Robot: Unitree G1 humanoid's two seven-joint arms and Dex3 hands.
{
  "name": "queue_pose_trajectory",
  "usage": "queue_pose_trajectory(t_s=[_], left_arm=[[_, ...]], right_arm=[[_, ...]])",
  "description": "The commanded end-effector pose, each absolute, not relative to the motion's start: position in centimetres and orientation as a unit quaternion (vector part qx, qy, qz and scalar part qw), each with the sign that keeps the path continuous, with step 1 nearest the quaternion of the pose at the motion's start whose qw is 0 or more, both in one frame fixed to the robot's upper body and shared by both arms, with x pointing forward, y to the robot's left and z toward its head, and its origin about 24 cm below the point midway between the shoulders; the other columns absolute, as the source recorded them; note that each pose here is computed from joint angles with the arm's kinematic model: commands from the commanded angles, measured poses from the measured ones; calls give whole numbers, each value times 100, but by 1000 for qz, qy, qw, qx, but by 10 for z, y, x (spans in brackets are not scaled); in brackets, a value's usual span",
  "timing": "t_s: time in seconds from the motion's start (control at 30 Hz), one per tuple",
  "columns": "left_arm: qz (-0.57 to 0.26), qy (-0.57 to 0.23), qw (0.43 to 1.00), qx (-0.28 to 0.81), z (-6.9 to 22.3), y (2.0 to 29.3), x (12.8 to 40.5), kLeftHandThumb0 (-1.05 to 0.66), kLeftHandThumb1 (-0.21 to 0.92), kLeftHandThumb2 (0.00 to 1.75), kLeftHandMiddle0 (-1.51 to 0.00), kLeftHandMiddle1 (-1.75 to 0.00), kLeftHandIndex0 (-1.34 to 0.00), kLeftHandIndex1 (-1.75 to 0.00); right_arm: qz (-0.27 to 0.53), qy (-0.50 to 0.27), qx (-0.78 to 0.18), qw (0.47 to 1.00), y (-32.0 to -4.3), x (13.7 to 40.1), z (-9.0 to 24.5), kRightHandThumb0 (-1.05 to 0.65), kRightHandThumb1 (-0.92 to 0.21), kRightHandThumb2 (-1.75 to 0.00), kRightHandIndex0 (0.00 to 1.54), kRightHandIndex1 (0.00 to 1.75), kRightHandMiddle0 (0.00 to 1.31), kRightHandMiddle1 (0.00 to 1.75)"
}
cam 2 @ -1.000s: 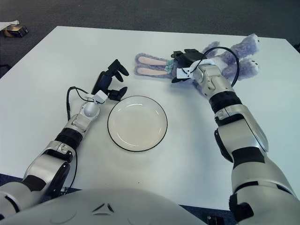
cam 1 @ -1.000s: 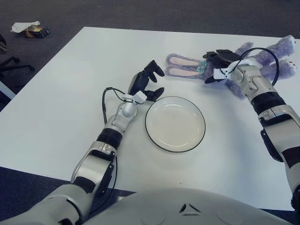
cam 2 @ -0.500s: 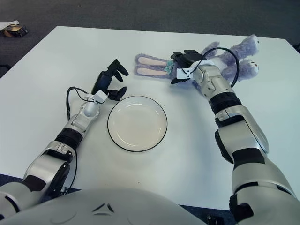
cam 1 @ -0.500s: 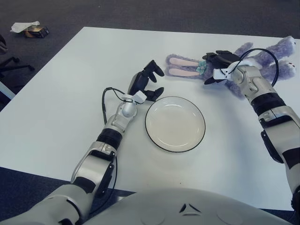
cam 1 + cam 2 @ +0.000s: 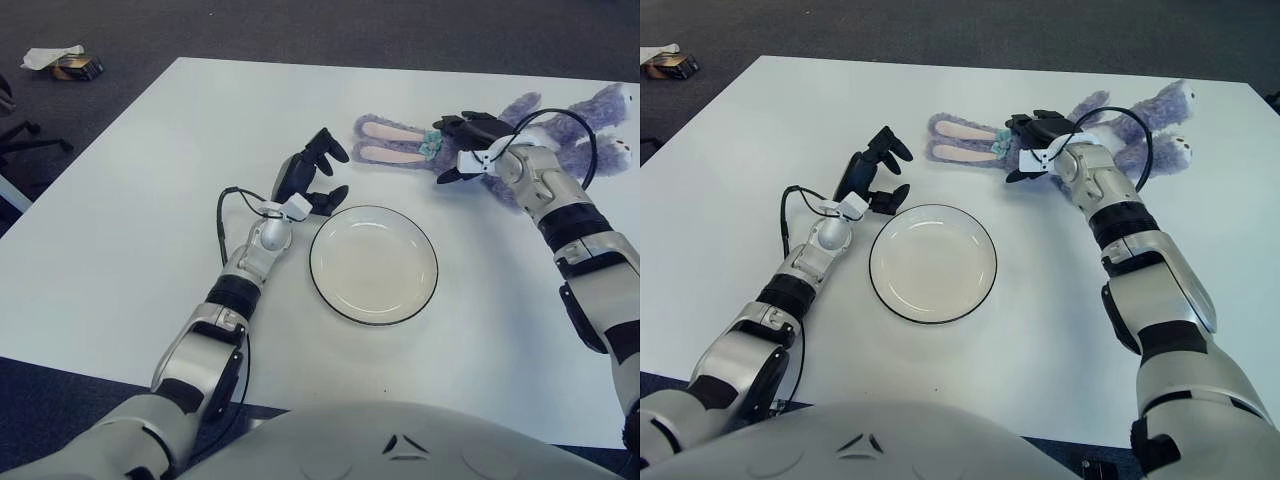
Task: Put the doll into the plate.
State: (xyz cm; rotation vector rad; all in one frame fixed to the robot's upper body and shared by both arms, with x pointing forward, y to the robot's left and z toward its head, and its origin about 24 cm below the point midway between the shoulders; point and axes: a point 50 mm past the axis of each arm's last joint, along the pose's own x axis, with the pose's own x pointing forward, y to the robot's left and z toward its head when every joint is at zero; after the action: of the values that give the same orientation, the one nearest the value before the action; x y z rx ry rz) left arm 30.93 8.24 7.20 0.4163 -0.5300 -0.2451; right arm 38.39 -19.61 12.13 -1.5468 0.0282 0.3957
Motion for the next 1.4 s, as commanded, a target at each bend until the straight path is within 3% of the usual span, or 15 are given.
queue_pose_trajectory(t_s=[0.0,0.17,0.37,0.47,0.5,0.63,0.67,0.73,0.77,0.87,0.93,1.03,1.23,1.3,1.37], left_arm=[[-112,-154,960,203,19,95,284,-1,40,122,-58,-169,-33,-175],[-116,-153,960,202,19,95,284,-1,39,123,-57,-170,-33,-175],[-117,-156,960,199,20,95,284,-1,39,123,-56,-171,-33,-175],[-119,-157,960,198,20,95,284,-1,40,123,-56,-171,-33,-175],[-119,-157,960,198,20,96,284,-1,40,123,-56,-171,-33,-175],[-119,-160,959,199,21,96,284,-1,40,123,-55,-172,-33,-175],[-119,-161,959,200,21,96,284,-1,40,123,-55,-172,-33,-175],[-119,-163,959,201,21,96,284,-1,40,123,-55,-172,-33,-175],[-118,-163,959,201,21,96,284,-1,40,123,-55,-172,-34,-175],[-118,-165,958,202,21,96,283,-1,40,122,-55,-170,-33,-175],[-118,-167,957,205,22,97,283,-1,41,121,-56,-169,-33,-175],[-119,-169,956,207,22,97,283,-1,41,121,-57,-169,-32,-175],[-123,-177,953,215,22,98,283,-1,41,120,-57,-168,-31,-175],[-123,-180,952,217,22,99,283,-1,42,120,-57,-168,-31,-175],[-123,-183,951,218,23,99,283,-1,42,120,-57,-169,-31,-175]], right_arm=[[197,63,-688,696,-210,374,95,-105,-91,-14,6,3,0,34],[192,62,-688,697,-215,373,91,-105,-91,-14,9,5,0,36],[174,54,-689,701,-223,370,83,-105,-89,-13,15,9,0,51],[157,38,-693,703,-228,368,79,-105,-88,-14,6,36,0,66],[152,33,-695,702,-229,367,79,-103,-86,-15,4,46,0,78],[135,19,-701,700,-230,367,78,-97,-83,-17,1,63,0,112],[129,18,-705,697,-231,367,78,-94,-79,-21,1,66,0,119],[123,18,-711,692,-232,367,77,-81,-56,-57,0,76,0,143],[120,22,-714,690,-232,368,77,-79,-52,-64,0,79,1,147],[115,30,-718,685,-234,368,77,-49,-27,-99,0,106,9,160],[107,35,-721,684,-236,368,77,-12,-9,-126,0,122,14,167],[97,39,-722,684,-239,368,76,13,-1,-143,0,138,21,172],[57,34,-722,689,-247,366,72,25,-5,-152,0,166,41,174],[47,34,-720,691,-250,365,71,34,-23,-136,25,170,52,175],[38,32,-717,695,-252,365,70,39,-31,-129,39,172,60,175]])
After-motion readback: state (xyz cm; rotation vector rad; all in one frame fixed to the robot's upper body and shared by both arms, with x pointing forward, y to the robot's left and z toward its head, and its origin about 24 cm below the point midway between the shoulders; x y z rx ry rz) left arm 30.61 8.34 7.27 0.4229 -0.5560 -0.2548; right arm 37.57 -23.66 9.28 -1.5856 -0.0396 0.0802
